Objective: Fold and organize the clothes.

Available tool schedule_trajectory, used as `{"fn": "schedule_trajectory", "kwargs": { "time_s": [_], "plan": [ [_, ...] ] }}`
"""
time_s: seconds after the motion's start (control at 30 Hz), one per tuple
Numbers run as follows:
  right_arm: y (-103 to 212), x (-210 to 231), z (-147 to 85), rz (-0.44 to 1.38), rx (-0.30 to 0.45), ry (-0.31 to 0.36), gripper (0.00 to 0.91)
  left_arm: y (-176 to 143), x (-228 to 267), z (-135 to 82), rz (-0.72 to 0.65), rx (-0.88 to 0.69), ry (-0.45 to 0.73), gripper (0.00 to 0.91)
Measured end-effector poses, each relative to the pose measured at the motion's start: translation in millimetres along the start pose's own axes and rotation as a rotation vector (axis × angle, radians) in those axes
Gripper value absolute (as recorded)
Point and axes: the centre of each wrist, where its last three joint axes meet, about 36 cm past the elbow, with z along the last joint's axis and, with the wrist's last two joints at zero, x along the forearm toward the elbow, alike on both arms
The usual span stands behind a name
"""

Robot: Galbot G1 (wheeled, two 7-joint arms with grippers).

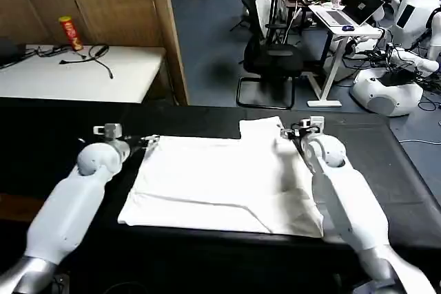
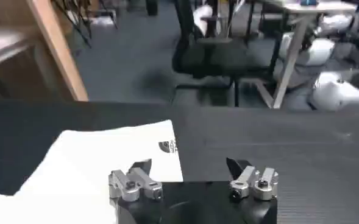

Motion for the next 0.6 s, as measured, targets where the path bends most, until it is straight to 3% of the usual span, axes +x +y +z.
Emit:
{"fn": "schedule_trajectory", "kwargs": {
  "time_s": [0.27, 0.43, 0.5, 0.57, 0.6],
  "plan": [
    [2, -8, 6, 0.002, -0.016, 0.009, 0.878, 1, -10, 6, 0.013, 0.004, 0.009, 0.878],
    [3, -10, 8, -0.002, -0.024, 0.016, 0.878, -2, -18, 4, 0.009, 0.003, -0.011, 0.673],
    [2, -11, 7, -0.003, -0.028, 0.017, 0.751, -4, -21, 4, 0.010, 0.009, -0.010, 0.595],
    [0, -12, 8, -0.003, -0.032, 0.019, 0.683, -4, -23, 4, 0.010, 0.013, -0.009, 0.488],
    [0, -12, 8, -0.004, -0.032, 0.019, 0.653, -5, -24, 5, 0.010, 0.013, -0.008, 0.390]
  ]
}}
